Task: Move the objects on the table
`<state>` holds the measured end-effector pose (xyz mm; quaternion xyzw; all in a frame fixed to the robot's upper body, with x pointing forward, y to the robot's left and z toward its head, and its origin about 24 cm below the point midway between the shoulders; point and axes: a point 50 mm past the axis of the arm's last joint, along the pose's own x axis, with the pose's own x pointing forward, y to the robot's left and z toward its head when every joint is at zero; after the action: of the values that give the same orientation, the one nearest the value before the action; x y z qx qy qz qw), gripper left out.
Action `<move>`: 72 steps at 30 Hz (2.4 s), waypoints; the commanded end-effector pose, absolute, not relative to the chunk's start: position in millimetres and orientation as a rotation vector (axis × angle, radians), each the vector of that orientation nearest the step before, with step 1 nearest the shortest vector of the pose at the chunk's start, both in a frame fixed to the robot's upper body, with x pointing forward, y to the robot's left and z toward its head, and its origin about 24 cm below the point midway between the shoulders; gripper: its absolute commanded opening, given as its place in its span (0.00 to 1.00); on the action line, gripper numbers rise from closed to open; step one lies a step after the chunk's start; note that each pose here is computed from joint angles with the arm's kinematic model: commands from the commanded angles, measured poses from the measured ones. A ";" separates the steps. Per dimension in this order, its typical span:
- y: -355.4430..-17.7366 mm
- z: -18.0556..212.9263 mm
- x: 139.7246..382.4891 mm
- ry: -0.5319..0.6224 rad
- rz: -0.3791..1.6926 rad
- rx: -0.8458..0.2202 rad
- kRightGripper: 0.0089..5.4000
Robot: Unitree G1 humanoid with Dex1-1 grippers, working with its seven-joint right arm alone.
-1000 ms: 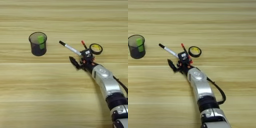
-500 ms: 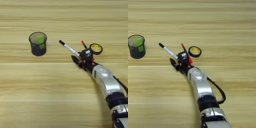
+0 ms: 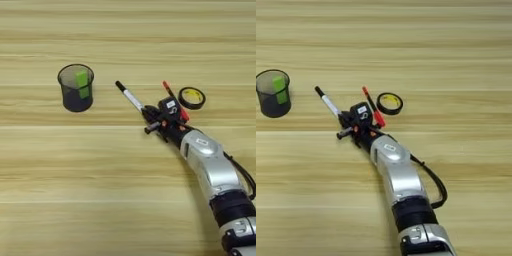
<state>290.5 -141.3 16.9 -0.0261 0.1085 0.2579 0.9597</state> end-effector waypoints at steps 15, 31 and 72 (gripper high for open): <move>-132.9 27.6 301.1 0.201 0.594 -0.075 0.01; -119.0 27.0 291.2 0.245 0.707 -0.026 0.01; -213.6 88.7 294.6 0.010 0.105 -0.090 0.73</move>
<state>287.2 -208.3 56.5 -0.0205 0.0668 0.0634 0.9955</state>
